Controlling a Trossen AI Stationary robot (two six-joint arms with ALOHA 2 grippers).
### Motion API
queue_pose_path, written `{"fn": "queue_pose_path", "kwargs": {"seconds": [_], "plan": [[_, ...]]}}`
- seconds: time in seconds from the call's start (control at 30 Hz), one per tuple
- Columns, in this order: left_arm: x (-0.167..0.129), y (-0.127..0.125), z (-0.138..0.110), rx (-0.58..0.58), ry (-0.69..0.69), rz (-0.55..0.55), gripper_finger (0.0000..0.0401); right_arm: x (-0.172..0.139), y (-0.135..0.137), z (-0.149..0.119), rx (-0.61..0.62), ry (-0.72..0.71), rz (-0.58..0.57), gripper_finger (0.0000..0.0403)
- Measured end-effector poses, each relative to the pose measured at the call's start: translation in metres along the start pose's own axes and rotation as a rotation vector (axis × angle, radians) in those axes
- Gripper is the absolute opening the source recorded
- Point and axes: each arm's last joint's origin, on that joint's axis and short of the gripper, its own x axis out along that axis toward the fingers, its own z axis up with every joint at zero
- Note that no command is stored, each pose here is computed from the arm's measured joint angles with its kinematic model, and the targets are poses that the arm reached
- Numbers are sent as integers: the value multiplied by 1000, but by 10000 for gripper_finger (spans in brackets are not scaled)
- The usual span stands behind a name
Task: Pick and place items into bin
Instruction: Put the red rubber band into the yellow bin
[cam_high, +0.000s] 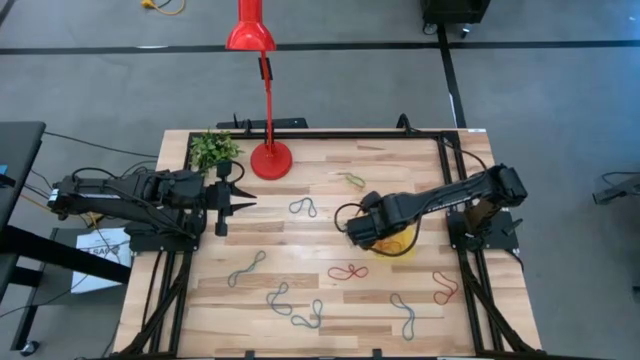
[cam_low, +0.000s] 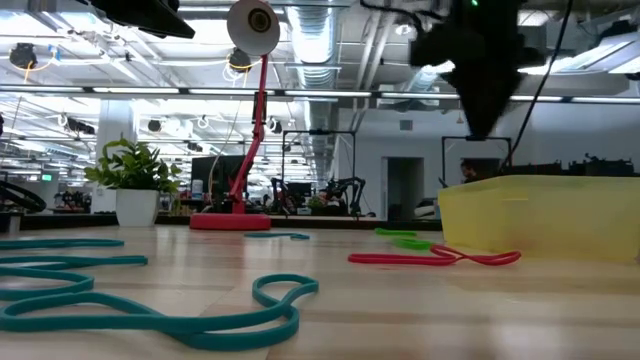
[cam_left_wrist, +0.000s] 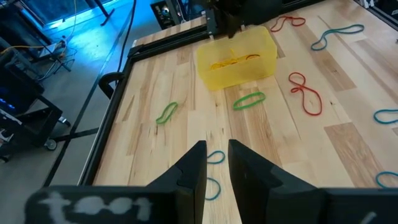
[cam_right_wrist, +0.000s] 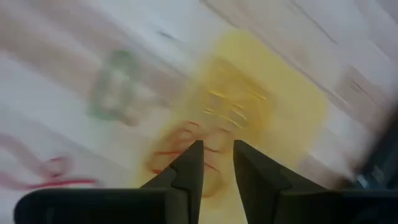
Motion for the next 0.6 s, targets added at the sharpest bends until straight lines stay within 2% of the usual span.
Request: {"fn": "queue_pose_path", "kwargs": {"seconds": [0.23,0.4,0.5,0.6], "plan": [[0,0,0,0,0,0,57,-32,33,6,-272,-182,318,82],[0,0,0,0,0,1,57,-44,56,-10,-580,-238,525,82],[0,0,0,0,0,0,57,-37,68,-25,-679,-200,530,82],[0,0,0,0,0,0,57,-32,78,-36,-707,-160,523,82]]}}
